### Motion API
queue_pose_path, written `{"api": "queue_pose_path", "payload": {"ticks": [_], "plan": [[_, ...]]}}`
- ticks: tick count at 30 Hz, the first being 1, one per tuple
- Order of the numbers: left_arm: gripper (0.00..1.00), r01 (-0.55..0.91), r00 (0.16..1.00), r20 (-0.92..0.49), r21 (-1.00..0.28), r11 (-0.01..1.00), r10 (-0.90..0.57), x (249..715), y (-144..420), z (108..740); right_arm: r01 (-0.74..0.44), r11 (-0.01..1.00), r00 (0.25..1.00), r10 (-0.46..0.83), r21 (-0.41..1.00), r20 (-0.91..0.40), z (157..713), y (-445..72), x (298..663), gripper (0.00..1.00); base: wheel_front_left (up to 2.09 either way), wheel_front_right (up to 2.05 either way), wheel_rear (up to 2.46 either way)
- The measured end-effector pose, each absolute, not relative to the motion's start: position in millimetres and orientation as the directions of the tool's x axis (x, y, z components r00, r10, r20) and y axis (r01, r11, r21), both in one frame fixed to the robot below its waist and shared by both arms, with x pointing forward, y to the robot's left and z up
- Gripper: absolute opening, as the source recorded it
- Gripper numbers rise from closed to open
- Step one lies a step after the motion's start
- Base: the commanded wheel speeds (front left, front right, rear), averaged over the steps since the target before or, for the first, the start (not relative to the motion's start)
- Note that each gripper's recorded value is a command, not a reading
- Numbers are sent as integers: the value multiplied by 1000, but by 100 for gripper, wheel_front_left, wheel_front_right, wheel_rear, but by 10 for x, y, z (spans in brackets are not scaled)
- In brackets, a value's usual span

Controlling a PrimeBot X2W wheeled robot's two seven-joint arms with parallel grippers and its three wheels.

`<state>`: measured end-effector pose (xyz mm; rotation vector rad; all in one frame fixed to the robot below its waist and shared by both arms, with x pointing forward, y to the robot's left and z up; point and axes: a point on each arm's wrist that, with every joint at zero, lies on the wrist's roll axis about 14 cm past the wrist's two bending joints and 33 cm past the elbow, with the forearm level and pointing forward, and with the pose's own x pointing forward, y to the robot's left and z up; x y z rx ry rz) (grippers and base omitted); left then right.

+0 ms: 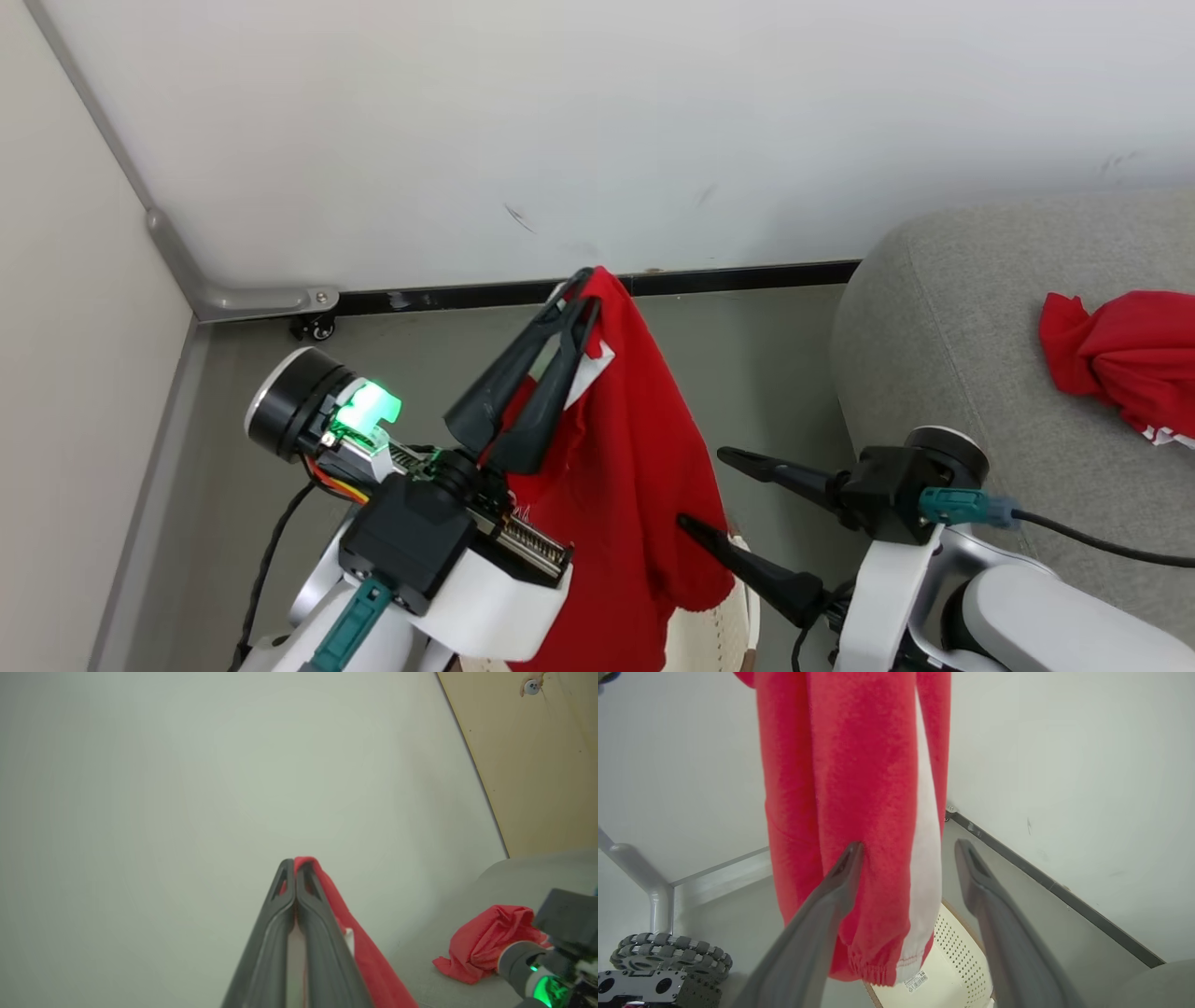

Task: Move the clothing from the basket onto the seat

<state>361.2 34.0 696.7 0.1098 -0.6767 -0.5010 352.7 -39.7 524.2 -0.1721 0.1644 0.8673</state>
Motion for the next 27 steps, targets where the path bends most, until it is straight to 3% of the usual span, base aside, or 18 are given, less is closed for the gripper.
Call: {"api": "queue_pose_path", "payload": {"ticks": [7, 15, 23, 24, 25, 27], "plan": [[0, 446, 633, 568, 290, 847, -527, 3494, 258, 6976, -797, 599, 599, 769, -75, -222, 5395, -368, 3524, 100, 0, 0, 0], [0, 469, 616, 567, 293, 833, -547, 3441, 209, 6977, -875, 484, 471, 844, -14, -256, 5411, -74, 3273, 100, 0, 0, 0], [0, 502, 594, 568, 293, 814, -570, 3385, 125, 6983, -884, 464, 459, 847, -49, -267, 5494, -77, 3357, 100, 0, 0, 0], [0, 506, 591, 568, 293, 811, -573, 3381, 117, 6984, -888, 457, 452, 849, -49, -273, 5478, -65, 3343, 80, 0, 0, 0], [0, 508, 589, 568, 293, 810, -575, 3379, 112, 6985, -891, 451, 446, 851, -50, -278, 5465, -56, 3332, 47, 0, 0, 0], [0, 510, 589, 568, 290, 809, -575, 3384, 107, 6983, -897, 439, 432, 854, -46, -290, 5420, -36, 3296, 30, 0, 0, 0]]}}
